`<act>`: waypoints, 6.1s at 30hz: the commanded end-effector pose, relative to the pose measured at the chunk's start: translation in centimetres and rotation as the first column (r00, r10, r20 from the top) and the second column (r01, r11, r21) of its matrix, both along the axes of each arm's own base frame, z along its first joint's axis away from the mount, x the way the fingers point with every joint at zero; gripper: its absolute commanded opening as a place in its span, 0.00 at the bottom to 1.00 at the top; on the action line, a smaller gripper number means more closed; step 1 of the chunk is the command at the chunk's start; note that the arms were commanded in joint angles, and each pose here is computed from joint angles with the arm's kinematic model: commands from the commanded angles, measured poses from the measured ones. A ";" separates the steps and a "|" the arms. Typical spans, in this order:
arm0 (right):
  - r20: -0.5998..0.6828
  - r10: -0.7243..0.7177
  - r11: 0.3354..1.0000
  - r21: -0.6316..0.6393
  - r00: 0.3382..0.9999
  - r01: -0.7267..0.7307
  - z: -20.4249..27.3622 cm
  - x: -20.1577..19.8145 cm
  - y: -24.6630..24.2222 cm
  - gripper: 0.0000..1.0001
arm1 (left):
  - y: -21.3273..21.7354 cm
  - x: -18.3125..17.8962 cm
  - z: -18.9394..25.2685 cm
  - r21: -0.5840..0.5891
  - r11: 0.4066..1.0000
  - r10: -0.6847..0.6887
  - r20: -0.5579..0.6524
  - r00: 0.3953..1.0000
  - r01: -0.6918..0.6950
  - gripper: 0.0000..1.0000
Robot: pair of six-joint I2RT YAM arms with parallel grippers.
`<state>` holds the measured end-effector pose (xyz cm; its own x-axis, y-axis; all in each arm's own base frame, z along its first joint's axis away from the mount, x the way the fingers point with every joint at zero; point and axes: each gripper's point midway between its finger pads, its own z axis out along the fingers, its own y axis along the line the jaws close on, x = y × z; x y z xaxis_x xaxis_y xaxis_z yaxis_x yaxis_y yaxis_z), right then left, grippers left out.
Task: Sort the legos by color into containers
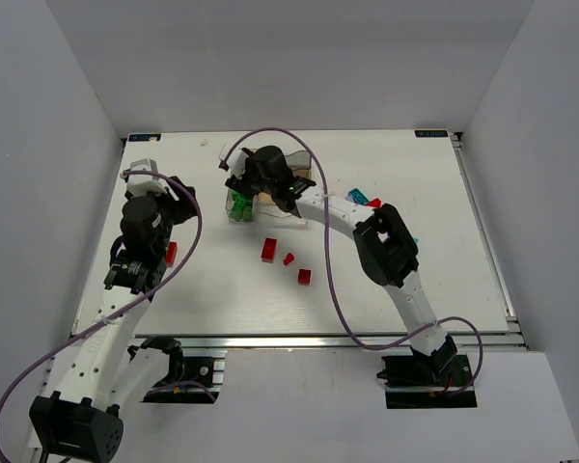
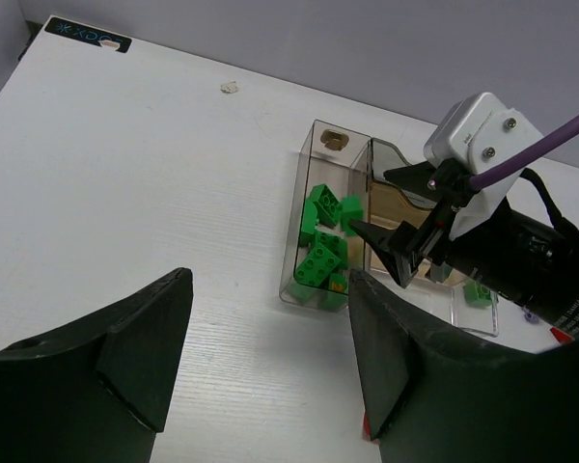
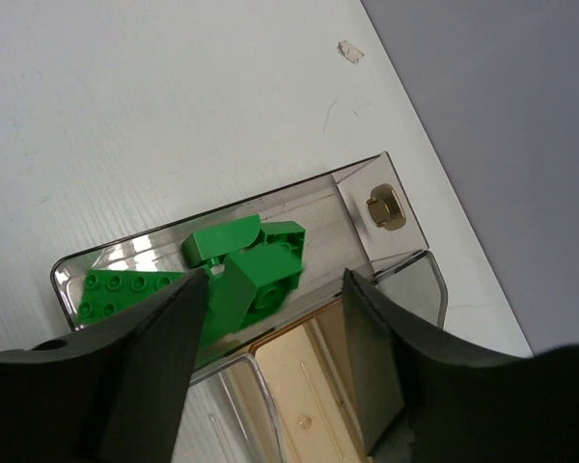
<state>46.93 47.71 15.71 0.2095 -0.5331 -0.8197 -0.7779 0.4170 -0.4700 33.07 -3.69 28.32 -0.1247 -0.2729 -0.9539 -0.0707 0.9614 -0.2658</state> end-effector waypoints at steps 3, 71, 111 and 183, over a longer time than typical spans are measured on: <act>0.029 0.023 0.993 0.117 0.999 -0.026 2.8 1.2 1.2 0.74 | -0.1 0.0 0.1 0.005 1.000 -0.009 0.005 1.000 0.009 0.75; -0.817 -0.395 0.796 -0.075 0.421 0.601 -9.8 1.7 -22.0 0.75 | -1.4 0.2 -0.2 -0.016 0.997 -0.077 0.000 0.997 0.077 0.73; -0.531 -0.461 0.836 0.009 0.711 0.548 -1.1 0.0 -23.6 0.00 | -1.5 0.1 0.2 -0.023 0.996 -0.082 0.012 0.997 0.083 0.73; -0.505 0.607 0.791 0.457 0.613 -0.407 10.9 -29.1 -20.1 0.82 | 9.3 2.4 -19.4 0.339 0.938 0.294 -0.651 0.700 -0.079 0.83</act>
